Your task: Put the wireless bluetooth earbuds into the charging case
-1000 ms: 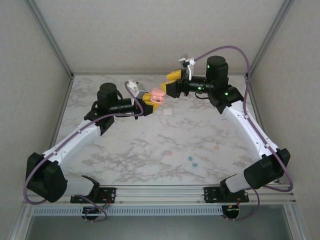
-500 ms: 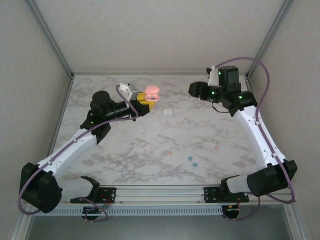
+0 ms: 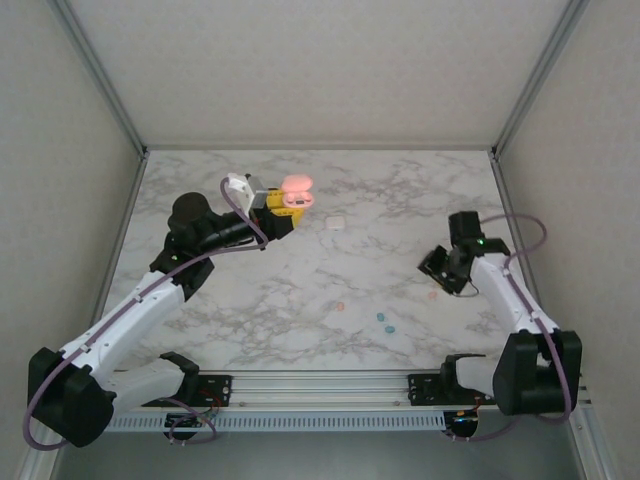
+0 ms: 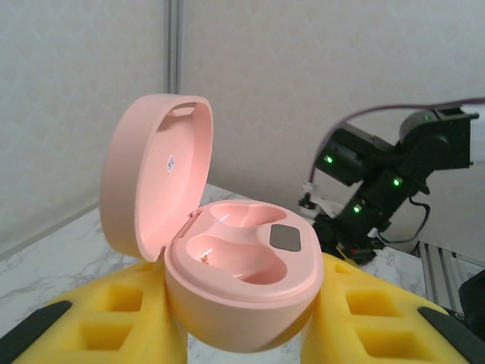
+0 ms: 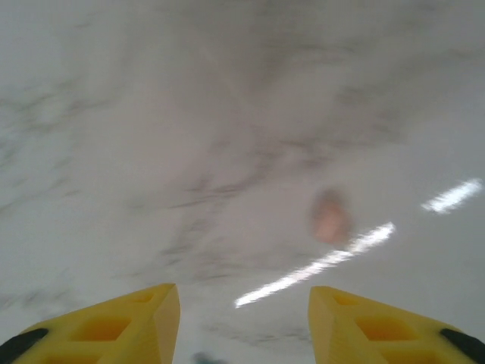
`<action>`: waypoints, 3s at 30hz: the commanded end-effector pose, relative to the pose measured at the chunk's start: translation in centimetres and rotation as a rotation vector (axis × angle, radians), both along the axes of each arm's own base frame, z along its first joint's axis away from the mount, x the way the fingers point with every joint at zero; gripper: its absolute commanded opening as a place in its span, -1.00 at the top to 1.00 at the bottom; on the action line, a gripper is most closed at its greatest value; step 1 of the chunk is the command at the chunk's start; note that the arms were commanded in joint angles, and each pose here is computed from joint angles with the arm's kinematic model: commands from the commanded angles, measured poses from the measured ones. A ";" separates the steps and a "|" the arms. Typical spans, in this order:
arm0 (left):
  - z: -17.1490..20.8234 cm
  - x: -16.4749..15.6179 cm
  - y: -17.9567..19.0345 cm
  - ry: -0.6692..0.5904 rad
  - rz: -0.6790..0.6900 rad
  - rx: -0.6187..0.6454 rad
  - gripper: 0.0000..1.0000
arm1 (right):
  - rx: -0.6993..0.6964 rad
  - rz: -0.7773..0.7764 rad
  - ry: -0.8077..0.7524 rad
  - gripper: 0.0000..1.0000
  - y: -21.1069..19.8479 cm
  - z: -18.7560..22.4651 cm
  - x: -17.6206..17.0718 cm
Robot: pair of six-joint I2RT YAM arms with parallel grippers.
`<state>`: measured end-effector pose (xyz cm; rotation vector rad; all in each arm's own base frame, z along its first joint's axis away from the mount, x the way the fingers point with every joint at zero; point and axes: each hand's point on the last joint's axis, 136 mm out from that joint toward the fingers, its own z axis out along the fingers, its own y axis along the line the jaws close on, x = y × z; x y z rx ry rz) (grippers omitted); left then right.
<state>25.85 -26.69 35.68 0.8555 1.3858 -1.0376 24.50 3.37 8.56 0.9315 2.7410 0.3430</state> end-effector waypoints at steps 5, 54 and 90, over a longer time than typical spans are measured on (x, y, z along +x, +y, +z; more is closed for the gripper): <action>0.3 -0.2 -0.6 -0.006 -0.017 -0.009 0.52 | 0.033 -0.087 0.025 0.13 -1.2 -2.4 -0.4; -0.4 0.4 -0.9 0.004 -0.011 0.013 0.52 | -0.177 0.194 0.341 0.36 -1.4 -6.9 0.0; -0.3 0.7 -1.1 0.017 -0.008 0.018 0.52 | -0.197 0.235 0.312 0.61 -1.4 -6.8 0.6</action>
